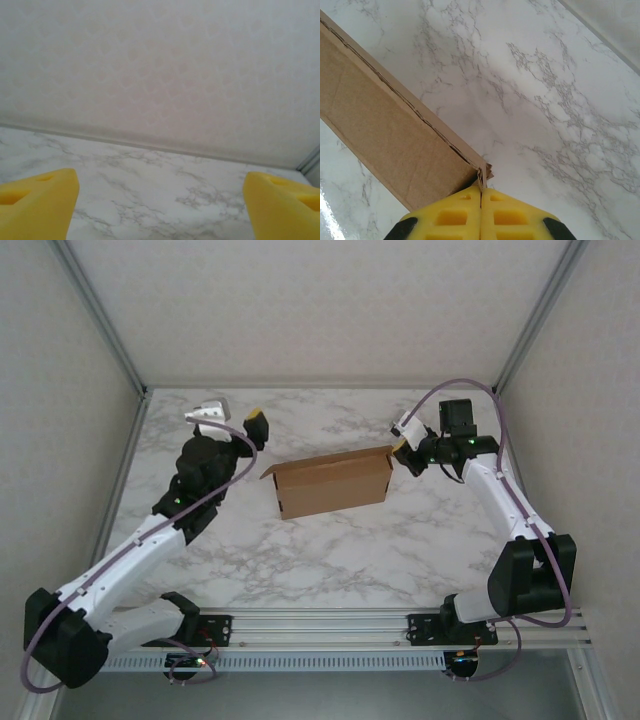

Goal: Fold the paper box

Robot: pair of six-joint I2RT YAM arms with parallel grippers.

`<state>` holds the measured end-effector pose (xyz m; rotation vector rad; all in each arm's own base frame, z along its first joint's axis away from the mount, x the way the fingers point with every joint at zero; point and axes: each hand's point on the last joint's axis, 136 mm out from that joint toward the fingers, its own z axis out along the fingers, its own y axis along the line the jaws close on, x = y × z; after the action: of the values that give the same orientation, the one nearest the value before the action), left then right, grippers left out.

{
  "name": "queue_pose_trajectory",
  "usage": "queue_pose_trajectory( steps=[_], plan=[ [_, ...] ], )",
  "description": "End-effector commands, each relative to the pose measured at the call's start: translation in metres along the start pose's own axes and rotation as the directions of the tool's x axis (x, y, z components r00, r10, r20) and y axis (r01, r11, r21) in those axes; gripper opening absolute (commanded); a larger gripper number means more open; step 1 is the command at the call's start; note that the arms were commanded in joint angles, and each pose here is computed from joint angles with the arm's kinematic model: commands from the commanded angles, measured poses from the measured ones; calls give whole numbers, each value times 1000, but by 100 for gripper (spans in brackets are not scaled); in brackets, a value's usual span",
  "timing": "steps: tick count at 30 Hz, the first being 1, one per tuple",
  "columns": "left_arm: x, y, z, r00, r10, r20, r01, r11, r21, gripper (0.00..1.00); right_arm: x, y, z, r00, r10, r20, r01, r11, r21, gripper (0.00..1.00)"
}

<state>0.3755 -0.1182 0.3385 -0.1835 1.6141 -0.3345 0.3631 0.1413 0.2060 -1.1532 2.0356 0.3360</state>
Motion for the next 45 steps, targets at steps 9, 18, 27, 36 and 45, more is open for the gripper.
queue_pose_trajectory(
  steps=[9,18,27,36,45],
  plan=[
    [68,-1,48,953,-189,-235,217,971,100,83,6,2,5,999,20,-26,-20,1000,-4,24],
    [100,-7,51,930,-199,-309,253,956,146,83,14,0,15,997,43,-64,-45,999,-19,27],
    [124,-37,51,898,-179,-402,299,918,260,77,-2,6,7,989,141,-49,-143,989,-45,18],
    [138,-67,41,886,-121,-448,295,892,342,76,-5,6,5,950,305,-71,-306,952,4,13],
    [145,-78,35,882,-93,-463,286,885,367,76,-1,-12,13,842,527,-118,-507,846,166,0]
  ],
)
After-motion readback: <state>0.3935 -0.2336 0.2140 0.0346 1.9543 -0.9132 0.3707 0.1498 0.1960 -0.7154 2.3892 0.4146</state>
